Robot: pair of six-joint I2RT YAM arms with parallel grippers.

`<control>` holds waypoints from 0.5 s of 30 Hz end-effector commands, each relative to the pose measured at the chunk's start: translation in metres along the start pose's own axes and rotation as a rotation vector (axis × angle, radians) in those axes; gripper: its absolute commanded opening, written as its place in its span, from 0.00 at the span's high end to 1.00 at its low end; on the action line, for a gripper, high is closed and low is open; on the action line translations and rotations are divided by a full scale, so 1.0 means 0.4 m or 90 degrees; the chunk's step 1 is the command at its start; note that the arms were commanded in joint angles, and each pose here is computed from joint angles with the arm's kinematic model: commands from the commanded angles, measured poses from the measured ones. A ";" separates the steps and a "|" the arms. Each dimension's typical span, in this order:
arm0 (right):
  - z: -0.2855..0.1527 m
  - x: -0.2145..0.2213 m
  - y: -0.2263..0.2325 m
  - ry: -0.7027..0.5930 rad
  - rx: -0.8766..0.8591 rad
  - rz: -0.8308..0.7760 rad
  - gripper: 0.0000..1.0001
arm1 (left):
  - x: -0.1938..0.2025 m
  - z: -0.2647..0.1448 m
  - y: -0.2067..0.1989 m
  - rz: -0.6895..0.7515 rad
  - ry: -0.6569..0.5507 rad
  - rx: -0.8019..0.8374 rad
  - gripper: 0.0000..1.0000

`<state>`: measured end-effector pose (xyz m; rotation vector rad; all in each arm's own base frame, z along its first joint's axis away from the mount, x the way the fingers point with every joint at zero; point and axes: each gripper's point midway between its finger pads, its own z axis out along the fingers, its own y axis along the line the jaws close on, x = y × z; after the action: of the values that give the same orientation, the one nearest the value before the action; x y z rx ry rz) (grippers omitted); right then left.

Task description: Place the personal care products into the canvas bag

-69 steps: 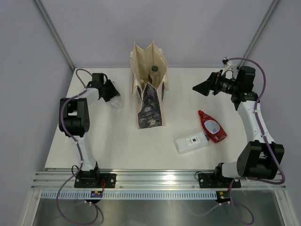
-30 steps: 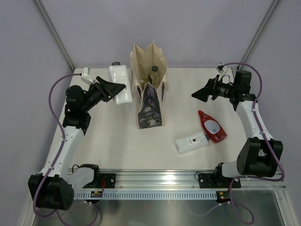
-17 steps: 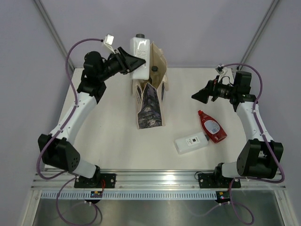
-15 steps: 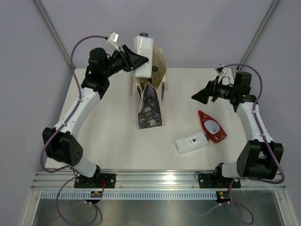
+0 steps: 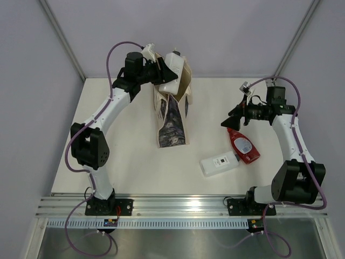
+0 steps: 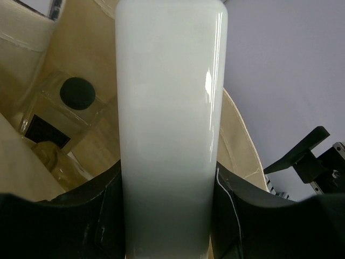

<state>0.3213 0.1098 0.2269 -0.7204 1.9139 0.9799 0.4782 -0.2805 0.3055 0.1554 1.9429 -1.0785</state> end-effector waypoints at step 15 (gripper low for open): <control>0.057 0.207 0.116 0.262 -0.234 -0.393 0.01 | -0.126 -0.110 -0.162 0.175 -0.106 0.054 0.08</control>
<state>0.2780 0.1390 0.1617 -1.5548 1.7263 0.9529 0.4626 -0.2811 0.3424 0.2832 1.8296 -1.0168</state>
